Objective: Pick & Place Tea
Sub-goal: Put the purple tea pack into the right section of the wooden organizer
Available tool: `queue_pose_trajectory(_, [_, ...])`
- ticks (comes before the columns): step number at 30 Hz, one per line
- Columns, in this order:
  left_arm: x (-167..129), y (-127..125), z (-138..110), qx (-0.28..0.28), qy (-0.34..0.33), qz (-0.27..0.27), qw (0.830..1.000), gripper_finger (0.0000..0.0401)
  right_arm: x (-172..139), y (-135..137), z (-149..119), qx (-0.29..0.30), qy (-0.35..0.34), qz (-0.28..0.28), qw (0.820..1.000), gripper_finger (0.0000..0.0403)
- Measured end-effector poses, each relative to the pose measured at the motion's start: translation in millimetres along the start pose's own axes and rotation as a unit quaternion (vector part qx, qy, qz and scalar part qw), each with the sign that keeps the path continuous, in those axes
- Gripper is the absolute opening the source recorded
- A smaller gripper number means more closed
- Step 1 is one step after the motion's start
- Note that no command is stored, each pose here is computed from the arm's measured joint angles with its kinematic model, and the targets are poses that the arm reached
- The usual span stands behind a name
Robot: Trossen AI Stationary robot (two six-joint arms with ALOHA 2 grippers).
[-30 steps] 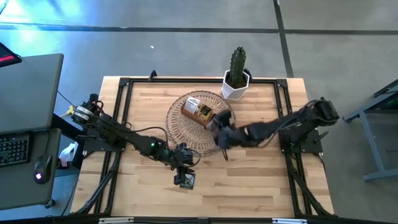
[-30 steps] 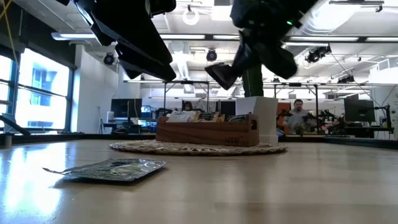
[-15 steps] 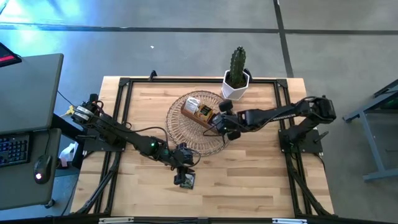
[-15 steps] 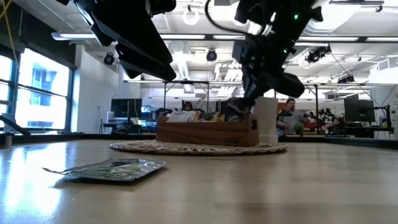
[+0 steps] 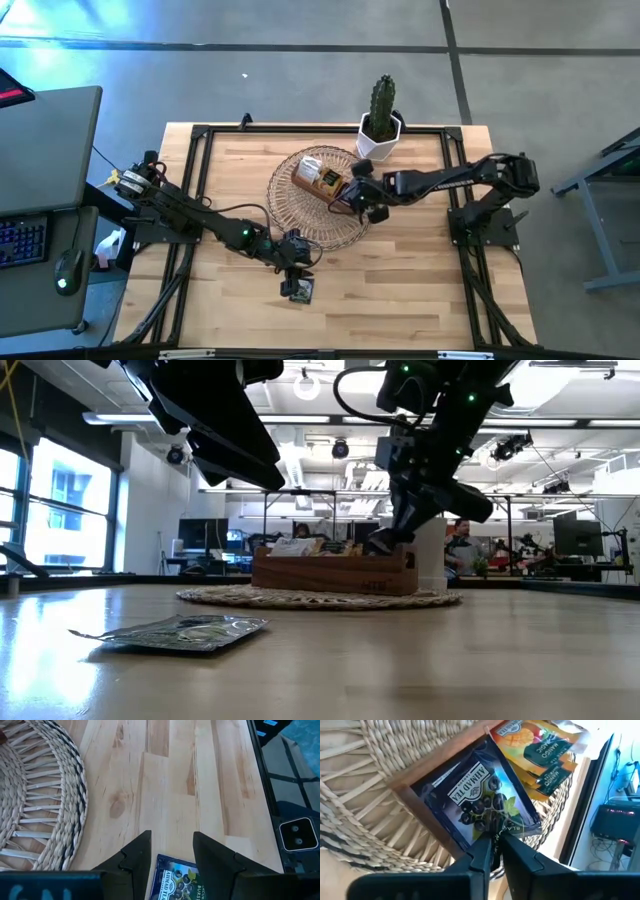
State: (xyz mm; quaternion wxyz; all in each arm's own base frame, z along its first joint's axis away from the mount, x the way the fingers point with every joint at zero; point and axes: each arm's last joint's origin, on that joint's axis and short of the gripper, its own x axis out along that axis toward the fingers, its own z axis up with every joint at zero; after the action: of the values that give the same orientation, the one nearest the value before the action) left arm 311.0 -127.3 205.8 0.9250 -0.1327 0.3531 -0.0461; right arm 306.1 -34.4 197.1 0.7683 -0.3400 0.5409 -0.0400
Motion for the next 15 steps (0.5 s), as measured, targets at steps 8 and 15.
queue_pose_trajectory(8, [0.0, 0.0, 0.0, 0.000, 0.000, 0.000, 1.000, 0.0144, -0.1, 0.2, 0.0, 0.000, 0.002, -0.002, 1.000, 0.0098])
queue_pose_trajectory(15, [0.0, 0.2, -0.4, 0.000, 0.002, 0.001, 1.000, 0.0144, -5.4, 7.9, 8.1, -0.010, -0.011, -0.010, 1.000, 0.0119])
